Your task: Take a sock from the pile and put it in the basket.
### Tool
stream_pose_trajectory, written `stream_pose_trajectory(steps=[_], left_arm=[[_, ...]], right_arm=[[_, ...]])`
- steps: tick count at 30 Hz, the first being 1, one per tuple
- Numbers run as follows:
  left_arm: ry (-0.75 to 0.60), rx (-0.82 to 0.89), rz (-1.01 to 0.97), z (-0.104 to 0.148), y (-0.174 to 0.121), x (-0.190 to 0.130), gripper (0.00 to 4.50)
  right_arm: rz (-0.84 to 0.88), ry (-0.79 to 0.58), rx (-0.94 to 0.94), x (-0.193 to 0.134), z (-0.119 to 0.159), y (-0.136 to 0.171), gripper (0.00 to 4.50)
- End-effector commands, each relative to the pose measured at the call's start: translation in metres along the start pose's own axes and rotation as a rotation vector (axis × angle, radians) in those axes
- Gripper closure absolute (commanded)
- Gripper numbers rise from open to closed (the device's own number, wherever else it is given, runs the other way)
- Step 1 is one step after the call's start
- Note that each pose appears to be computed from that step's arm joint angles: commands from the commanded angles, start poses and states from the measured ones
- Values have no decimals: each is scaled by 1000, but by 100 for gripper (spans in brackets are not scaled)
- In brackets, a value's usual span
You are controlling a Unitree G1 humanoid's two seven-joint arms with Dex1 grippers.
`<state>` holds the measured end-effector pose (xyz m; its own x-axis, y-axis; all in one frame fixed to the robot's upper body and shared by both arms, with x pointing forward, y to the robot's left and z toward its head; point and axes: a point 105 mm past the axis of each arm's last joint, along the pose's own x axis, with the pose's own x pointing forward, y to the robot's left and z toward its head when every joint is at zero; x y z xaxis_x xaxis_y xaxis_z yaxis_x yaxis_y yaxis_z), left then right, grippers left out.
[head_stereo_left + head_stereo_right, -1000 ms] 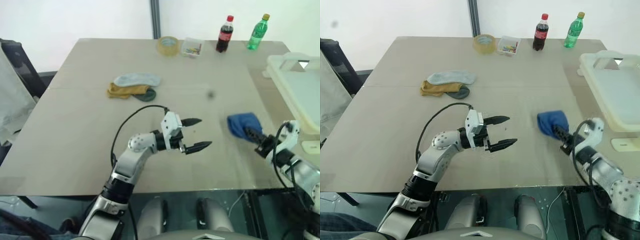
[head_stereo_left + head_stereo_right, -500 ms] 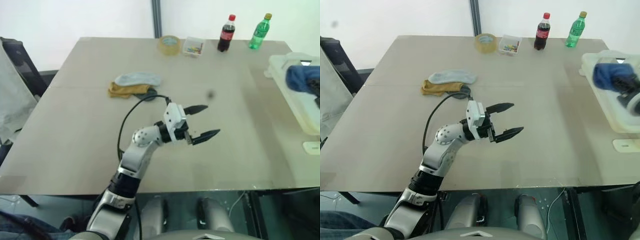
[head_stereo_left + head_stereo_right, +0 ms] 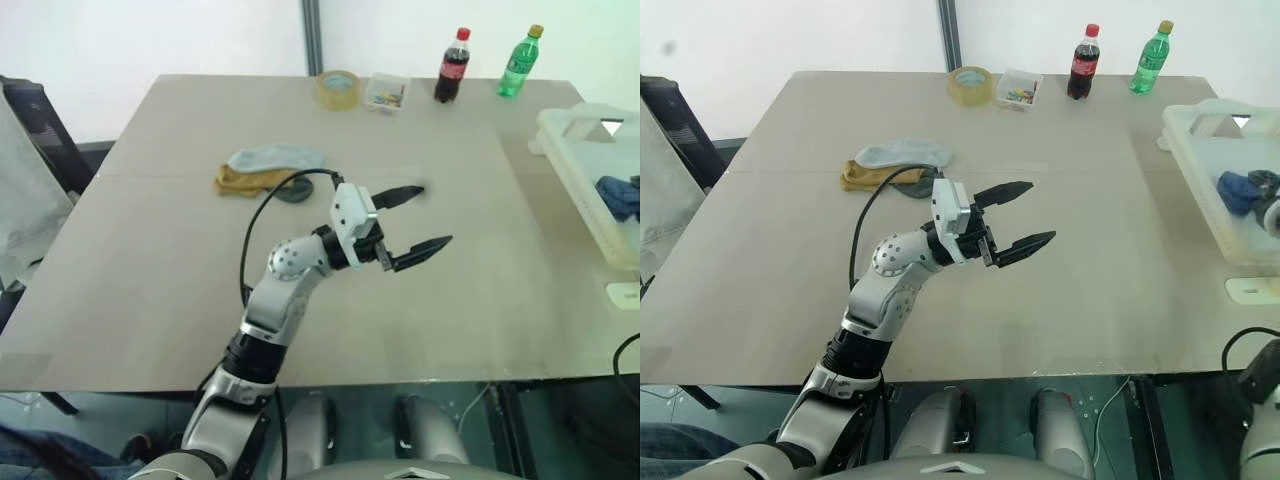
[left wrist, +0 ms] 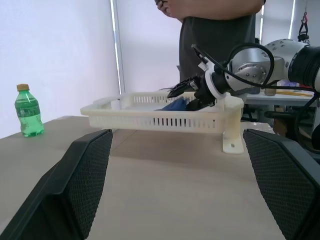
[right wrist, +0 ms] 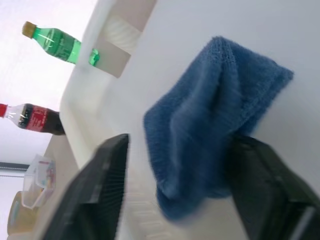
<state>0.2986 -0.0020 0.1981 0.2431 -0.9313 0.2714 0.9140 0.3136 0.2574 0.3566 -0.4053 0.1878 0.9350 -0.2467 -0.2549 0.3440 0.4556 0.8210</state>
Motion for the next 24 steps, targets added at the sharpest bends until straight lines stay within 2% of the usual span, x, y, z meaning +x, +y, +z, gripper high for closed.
stream_pose_trajectory(steps=[1,4,8,11,14,19,22,24], left_arm=[[-38,25,-15,12,-3,2,0],[-22,23,-16,9,-3,0,0],[12,30,18,6,3,-8,0],[51,25,76,0,6,-15,0],[135,14,116,-16,2,-28,0],[279,-94,199,-42,1,-67,0],[380,-82,187,-55,-1,-86,0],[417,-74,181,-60,-1,-89,0]], right_arm=[[54,-90,11,-12,26,16,5],[50,-89,-24,-25,27,17,5],[136,-71,-209,-67,18,35,5],[346,1,-400,-100,-12,66,5],[510,87,-560,-120,-54,76,5],[635,299,-747,-132,-134,44,5],[771,384,-859,-145,-164,18,5],[811,422,-923,-150,-169,0,5]])
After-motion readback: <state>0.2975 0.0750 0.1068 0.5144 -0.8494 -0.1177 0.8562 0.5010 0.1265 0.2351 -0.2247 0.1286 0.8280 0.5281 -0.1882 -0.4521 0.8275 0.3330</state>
